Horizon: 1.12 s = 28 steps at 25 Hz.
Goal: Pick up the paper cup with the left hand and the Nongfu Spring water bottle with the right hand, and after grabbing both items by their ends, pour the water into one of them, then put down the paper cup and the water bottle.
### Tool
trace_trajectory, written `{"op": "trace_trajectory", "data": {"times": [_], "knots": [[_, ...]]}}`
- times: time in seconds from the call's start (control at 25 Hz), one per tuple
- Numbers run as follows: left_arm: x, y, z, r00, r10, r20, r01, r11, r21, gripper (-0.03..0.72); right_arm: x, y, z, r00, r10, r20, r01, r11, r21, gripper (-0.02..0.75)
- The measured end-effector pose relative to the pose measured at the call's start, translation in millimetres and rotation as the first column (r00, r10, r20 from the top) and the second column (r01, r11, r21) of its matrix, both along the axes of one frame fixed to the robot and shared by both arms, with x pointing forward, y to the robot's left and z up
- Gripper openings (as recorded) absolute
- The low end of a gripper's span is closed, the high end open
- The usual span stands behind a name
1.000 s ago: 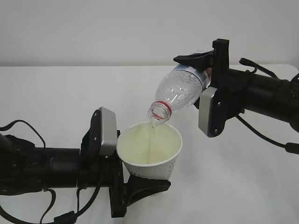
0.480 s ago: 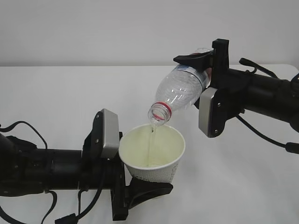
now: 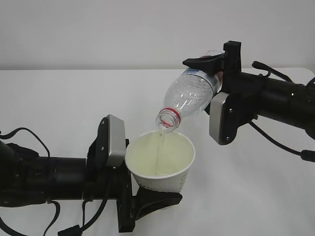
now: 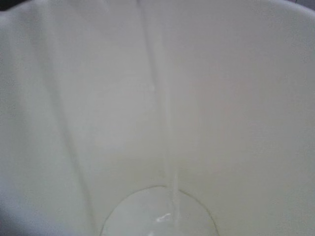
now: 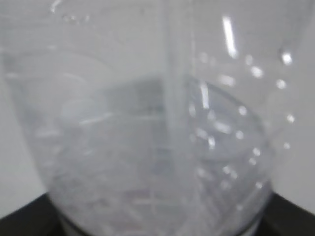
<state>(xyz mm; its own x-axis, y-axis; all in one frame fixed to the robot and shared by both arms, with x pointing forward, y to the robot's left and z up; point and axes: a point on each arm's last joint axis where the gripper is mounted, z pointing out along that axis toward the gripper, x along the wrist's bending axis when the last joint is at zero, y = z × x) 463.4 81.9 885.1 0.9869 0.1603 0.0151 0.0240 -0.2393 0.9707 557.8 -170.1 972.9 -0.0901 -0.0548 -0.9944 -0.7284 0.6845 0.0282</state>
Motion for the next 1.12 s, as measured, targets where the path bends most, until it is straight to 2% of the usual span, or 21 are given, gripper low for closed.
{"op": "trace_trajectory", "data": {"times": [0.56, 1.12], "knots": [[0.0, 0.0, 0.0, 1.000, 0.000, 0.000, 0.000, 1.000, 0.000, 0.517, 0.9, -0.7, 0.6, 1.000, -0.012, 0.011, 0.012, 1.000, -0.001, 0.491], [0.0, 0.0, 0.0, 1.000, 0.000, 0.000, 0.000, 1.000, 0.000, 0.517, 1.0, -0.4, 4.3, 0.999, -0.012, 0.031, 0.011, 0.999, 0.036, 0.491]]}}
